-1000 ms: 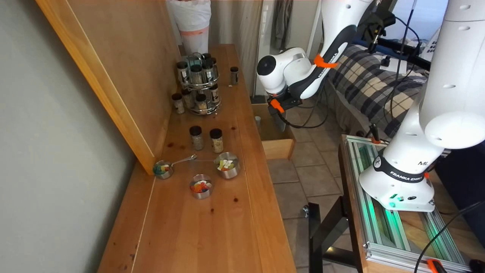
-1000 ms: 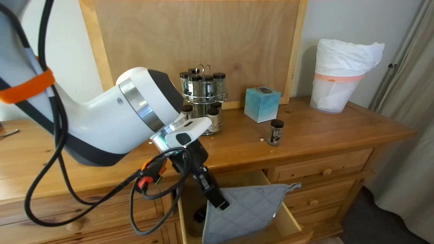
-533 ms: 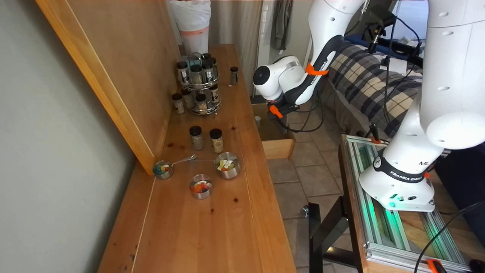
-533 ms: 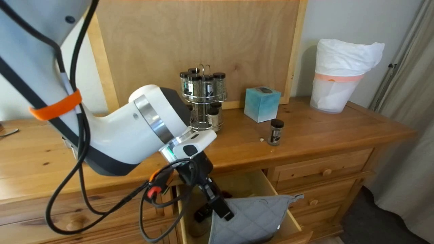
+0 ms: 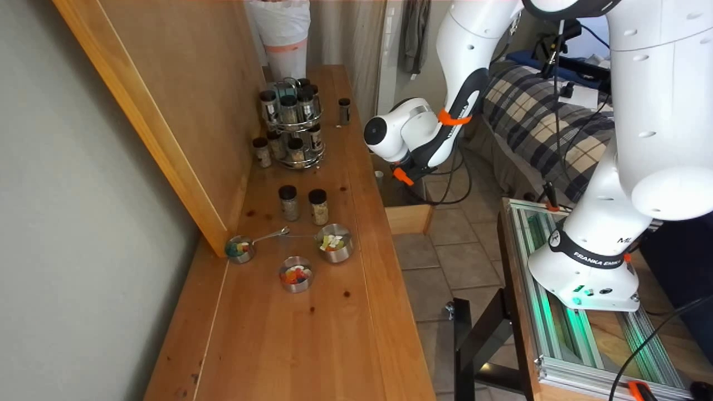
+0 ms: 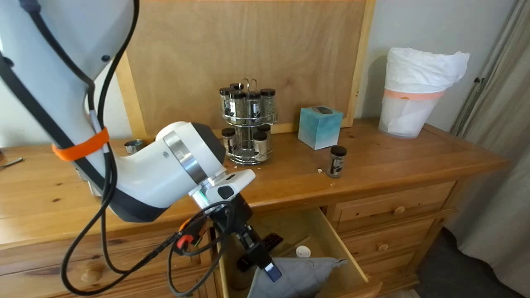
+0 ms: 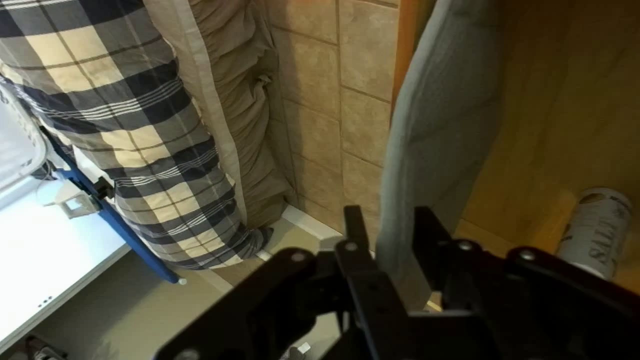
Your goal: Pick up the gray oven mat and put it in the open drawer
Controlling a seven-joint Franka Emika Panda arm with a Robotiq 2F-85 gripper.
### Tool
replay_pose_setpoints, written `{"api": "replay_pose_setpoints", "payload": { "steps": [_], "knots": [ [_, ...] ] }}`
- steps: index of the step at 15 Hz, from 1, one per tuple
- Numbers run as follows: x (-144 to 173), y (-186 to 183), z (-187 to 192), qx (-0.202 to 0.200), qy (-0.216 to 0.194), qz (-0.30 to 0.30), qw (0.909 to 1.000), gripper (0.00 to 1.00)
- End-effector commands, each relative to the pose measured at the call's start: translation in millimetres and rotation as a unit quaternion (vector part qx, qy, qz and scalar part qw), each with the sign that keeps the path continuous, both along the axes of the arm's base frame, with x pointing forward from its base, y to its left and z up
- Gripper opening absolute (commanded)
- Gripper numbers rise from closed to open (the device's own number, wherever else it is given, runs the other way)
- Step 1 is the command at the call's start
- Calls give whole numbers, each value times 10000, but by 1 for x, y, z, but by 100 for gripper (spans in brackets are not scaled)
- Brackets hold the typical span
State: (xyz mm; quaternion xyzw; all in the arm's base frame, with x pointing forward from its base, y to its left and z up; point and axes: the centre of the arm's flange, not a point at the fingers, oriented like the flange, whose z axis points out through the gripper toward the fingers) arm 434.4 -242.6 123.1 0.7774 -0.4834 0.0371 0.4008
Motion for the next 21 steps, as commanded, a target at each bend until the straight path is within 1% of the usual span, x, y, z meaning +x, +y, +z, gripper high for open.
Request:
{"api": "replay_pose_setpoints", "payload": {
  "steps": [1,2,4,5,6,7,11,13,16,17,19,21],
  "knots": [
    [15,7,-4,-103,67,100,9999,62],
    [18,11,-2,-76,52,144,9999,69],
    [26,19,4,-51,-26,249,9997,82],
    [29,22,7,-33,-81,305,9995,90],
    [33,26,11,-16,-133,348,9993,96],
    [38,29,17,7,-235,390,9990,100],
    [52,38,52,123,-700,496,9962,100],
    [57,39,74,209,-837,450,9953,100],
    [56,42,108,602,-575,476,9954,100],
    [54,43,120,837,-452,561,9939,100],
    [46,43,144,1295,-123,761,9886,100],
    [34,46,162,1613,213,1012,9815,100]
  ]
}}
